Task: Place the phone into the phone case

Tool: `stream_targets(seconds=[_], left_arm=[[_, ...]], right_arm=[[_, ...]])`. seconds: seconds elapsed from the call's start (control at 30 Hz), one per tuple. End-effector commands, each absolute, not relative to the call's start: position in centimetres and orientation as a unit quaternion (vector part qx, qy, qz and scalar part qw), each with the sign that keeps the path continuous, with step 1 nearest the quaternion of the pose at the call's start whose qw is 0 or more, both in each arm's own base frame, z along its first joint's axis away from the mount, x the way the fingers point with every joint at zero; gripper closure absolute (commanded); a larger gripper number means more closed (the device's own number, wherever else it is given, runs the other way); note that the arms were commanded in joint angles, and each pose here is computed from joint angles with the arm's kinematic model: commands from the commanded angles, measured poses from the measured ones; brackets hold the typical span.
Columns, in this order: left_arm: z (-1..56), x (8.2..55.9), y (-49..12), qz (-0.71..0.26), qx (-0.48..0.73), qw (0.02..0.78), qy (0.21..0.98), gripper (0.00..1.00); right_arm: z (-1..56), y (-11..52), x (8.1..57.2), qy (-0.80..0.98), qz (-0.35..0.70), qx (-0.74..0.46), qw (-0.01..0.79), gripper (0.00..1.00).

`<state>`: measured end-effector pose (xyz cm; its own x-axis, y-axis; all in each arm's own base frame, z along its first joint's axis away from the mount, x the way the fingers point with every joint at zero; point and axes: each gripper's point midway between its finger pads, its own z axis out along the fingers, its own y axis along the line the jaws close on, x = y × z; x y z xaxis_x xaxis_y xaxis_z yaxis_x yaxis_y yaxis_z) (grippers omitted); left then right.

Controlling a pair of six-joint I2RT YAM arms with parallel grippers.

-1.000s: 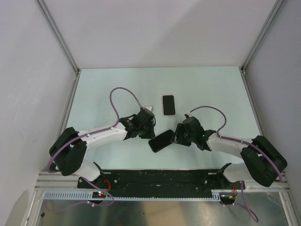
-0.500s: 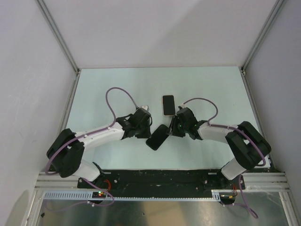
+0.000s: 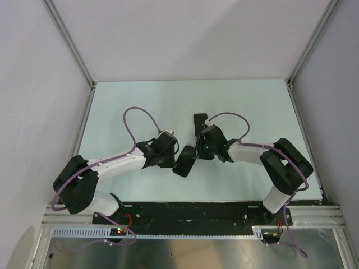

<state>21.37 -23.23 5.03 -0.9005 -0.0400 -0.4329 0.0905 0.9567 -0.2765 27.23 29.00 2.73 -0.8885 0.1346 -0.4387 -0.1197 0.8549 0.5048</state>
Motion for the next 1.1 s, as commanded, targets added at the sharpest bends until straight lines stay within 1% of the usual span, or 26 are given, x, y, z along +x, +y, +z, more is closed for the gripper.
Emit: stream_targets(seconds=[0.0,1.07], left_arm=[[5.4,21.4,-23.7,-0.152,0.008,0.229,0.961,0.76],[3.2,20.9,-23.5,-0.119,0.009,0.215,0.969,0.77]], right_arm=[[3.5,30.5,27.2,0.928,0.285,-0.014,0.238,0.6],[2.7,30.4,26.5,0.933,0.275,-0.017,0.23,0.61]])
